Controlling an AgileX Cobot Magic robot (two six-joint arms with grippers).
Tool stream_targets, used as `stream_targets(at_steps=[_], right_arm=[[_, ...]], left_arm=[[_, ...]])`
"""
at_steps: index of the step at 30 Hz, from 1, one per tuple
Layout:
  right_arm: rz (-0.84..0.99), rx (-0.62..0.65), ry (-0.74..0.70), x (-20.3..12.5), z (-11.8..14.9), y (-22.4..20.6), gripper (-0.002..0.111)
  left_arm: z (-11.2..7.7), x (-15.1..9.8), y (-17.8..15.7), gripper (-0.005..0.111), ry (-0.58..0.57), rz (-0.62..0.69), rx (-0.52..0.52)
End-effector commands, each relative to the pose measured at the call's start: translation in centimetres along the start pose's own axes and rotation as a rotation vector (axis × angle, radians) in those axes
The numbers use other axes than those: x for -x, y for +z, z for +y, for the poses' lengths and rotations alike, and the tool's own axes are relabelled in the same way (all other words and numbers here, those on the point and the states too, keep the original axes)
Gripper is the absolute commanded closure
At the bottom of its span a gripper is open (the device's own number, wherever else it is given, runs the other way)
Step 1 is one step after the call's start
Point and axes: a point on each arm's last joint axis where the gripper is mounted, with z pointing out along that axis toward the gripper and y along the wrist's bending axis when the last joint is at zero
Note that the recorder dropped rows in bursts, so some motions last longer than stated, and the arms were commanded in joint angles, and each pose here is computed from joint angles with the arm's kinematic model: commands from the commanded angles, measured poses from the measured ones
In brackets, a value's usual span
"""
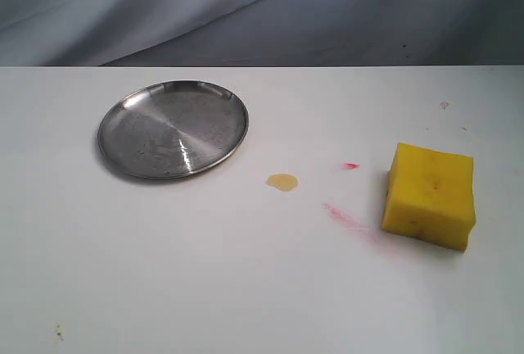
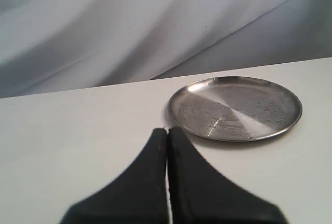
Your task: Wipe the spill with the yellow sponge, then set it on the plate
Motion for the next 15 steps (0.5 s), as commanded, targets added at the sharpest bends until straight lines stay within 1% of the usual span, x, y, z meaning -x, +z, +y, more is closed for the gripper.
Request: stream_targets(at_steps=[1,9,15], right_arm=[[0.002,-0.007,-0.011,-0.1,0.0,0.0,0.108],[0.000,-0.007,-0.010,-0.1,0.0,0.0,0.108],[-0.117,-0.009,0.009,0.9,-0.1,-0.1,0.108]], left_arm=[[0.0,0.1,0.0,0.107,0.001,-0.010,0.001],[0.0,0.1,0.0,0.107,0.001,-0.010,0.001],[0.0,0.1,0.0,0.107,0.001,-0.010,0.001]])
